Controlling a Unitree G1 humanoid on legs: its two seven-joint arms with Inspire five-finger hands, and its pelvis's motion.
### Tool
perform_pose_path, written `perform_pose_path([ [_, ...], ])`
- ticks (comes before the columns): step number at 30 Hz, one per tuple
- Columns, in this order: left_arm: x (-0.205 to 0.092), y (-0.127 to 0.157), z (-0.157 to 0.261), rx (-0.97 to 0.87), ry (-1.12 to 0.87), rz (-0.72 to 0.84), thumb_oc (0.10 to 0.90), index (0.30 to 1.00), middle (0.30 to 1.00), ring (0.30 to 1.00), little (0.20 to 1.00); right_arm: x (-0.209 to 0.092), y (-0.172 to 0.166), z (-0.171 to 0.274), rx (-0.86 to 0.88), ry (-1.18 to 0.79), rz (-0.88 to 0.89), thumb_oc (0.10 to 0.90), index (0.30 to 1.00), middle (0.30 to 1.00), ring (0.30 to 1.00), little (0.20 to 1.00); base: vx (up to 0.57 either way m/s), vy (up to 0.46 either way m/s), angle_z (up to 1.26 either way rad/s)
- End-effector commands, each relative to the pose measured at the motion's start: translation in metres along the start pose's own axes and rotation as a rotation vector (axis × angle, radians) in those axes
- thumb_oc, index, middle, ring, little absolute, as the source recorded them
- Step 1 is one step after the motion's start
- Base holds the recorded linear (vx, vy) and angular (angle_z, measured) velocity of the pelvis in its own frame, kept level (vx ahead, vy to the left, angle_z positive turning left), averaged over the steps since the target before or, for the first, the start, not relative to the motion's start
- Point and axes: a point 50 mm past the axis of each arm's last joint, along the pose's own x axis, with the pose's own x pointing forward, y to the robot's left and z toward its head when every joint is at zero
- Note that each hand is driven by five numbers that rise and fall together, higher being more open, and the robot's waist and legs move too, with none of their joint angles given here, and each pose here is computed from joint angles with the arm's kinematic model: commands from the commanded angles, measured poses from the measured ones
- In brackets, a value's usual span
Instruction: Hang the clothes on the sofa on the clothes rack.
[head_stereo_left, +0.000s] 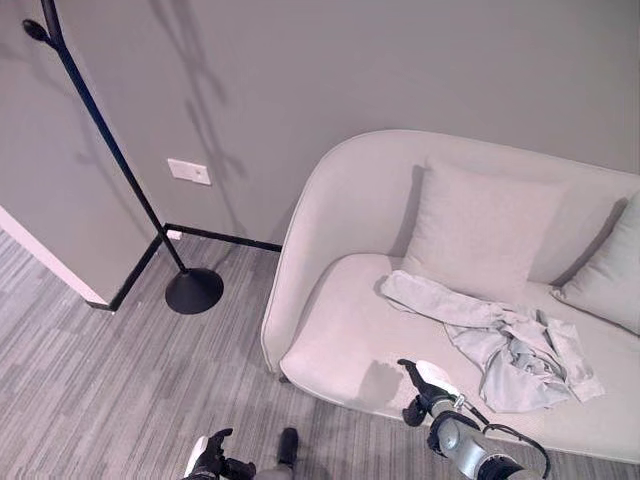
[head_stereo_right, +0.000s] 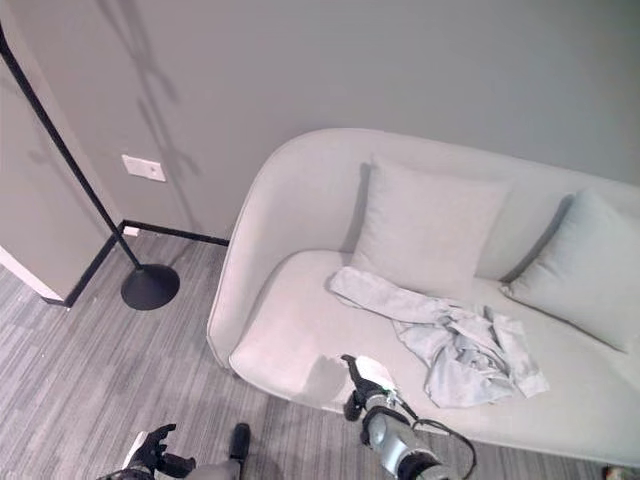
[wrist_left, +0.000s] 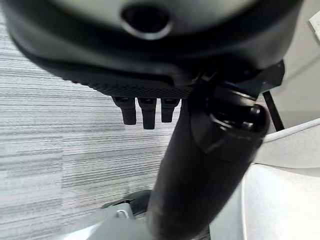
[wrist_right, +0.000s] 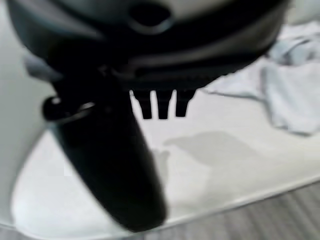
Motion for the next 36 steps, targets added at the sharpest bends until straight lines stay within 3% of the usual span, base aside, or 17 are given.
perform_pose_path([
  [1,0.004,0.009,0.005,-0.042,-0.005,0.033,0.8,0.9,0.9,0.9,0.9,0.019,-0.092,0.003,-0.056,-0.013,-0.31,0.8,0.9,0.9,0.9,0.9,0.07,-0.196,-0.01],
  [3,0.006,0.024,0.004,-0.127,0.02,0.088,0.8,0.9,0.9,0.9,0.9,0.025,-0.12,-0.007,-0.106,0.075,-0.349,0.8,0.9,0.9,0.9,0.9,0.09,-0.302,0.31],
  [8,0.006,0.024,0.004,-0.127,0.02,0.088,0.8,0.9,0.9,0.9,0.9,0.025,-0.12,-0.007,-0.106,0.075,-0.349,0.8,0.9,0.9,0.9,0.9,0.07,-0.194,0.25],
  [9,0.006,0.046,-0.005,-0.218,0.067,0.171,0.8,0.9,0.9,0.9,0.9,0.025,-0.156,-0.018,-0.052,0.165,-0.421,0.8,0.9,0.9,0.9,0.9,0.43,-1.133,-0.1],
  [11,0.004,0.046,-0.013,-0.281,0.095,0.18,0.8,0.9,0.9,0.9,0.9,0.025,-0.173,-0.014,0.013,0.161,-0.463,0.8,0.9,0.9,0.9,0.9,0.3,-0.796,0.12],
  [19,-0.003,0.01,-0.018,-0.398,0.129,0.106,0.8,0.9,0.9,0.9,0.9,0.016,-0.196,-0.035,0.289,0.254,-0.64,0.8,0.9,0.9,0.9,0.9,0.11,-0.346,-0.18],
  [23,-0.008,0.004,-0.032,-0.444,0.189,0.102,0.8,0.9,0.9,0.9,0.9,0.013,-0.209,-0.021,0.268,0.165,-0.691,0.8,0.9,0.9,0.9,0.9,0.11,-0.169,0.02],
  [26,-0.016,-0.008,-0.05,-0.32,0.253,0.034,0.8,0.9,0.9,0.9,0.9,-0.006,-0.231,-0.023,0.172,0.078,-0.812,0.8,0.9,0.9,0.9,0.9,0.15,0.078,-0.78],
  [30,-0.014,0.005,-0.05,-0.219,0.216,0.023,0.8,0.9,0.9,0.9,0.9,0.003,-0.21,-0.031,0.267,0.123,-0.712,0.8,0.9,0.9,0.9,0.9,0.11,0.074,-0.42],
  [36,-0.004,0.021,-0.03,-0.13,0.128,0.033,0.8,0.9,0.9,0.9,0.9,0.014,-0.212,-0.026,0.254,0.16,-0.612,0.8,0.9,0.9,0.9,0.9,0.07,0.102,-0.11],
])
